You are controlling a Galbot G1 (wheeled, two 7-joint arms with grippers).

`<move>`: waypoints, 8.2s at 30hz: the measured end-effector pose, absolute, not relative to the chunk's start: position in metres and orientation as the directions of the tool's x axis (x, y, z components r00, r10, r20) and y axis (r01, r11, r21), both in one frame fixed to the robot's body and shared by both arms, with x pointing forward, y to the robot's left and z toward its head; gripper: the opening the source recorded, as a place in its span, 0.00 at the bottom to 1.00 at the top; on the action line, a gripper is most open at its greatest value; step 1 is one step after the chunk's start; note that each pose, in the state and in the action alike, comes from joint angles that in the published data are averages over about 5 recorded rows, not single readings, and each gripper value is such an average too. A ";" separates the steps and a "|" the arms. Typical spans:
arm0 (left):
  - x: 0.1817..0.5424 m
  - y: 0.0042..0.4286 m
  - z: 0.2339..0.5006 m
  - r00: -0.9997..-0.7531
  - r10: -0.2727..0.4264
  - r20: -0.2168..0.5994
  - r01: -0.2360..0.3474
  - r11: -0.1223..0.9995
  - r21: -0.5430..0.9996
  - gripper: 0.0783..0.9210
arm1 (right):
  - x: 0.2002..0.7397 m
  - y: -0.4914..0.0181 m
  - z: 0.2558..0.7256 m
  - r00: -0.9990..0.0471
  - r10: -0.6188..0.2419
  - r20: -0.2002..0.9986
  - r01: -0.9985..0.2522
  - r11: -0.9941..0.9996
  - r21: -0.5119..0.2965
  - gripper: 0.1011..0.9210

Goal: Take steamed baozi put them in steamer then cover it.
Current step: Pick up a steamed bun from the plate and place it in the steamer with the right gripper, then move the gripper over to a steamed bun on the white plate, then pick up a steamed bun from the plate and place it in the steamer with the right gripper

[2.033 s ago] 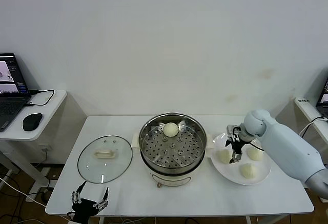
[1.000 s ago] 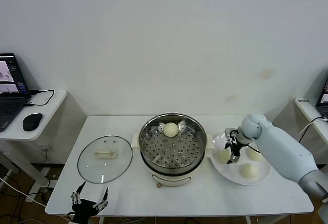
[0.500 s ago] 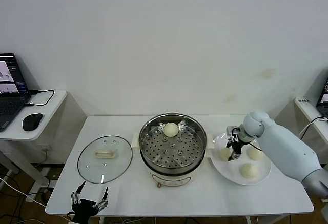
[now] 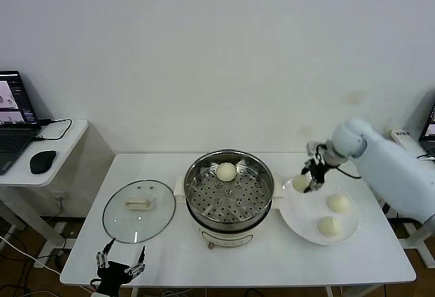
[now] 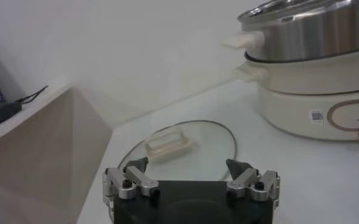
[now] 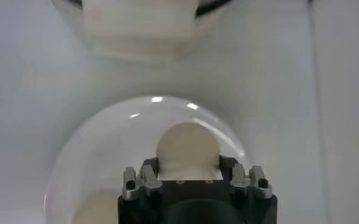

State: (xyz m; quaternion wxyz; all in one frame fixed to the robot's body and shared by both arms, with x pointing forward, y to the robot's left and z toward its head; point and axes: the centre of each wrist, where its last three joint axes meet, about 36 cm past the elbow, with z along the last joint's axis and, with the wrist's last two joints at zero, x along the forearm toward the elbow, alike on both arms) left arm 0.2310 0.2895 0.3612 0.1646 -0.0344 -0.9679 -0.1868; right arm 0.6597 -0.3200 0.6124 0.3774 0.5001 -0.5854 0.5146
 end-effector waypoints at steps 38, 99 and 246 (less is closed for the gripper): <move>0.236 0.284 0.378 -0.961 0.006 0.276 0.103 0.935 0.340 0.88 | 0.672 -0.068 0.636 -0.052 -0.221 0.974 -0.958 -0.265 -0.111 0.62; 0.227 0.277 0.378 -0.955 0.036 0.296 0.135 0.938 0.320 0.88 | 0.621 -0.229 0.674 -0.173 -0.321 0.931 -0.966 -0.129 -0.224 0.88; 0.239 0.287 0.360 -0.961 -0.076 0.267 0.008 0.954 0.300 0.88 | 0.624 -0.070 0.666 -0.088 -0.198 0.976 -0.200 -0.956 -0.212 0.52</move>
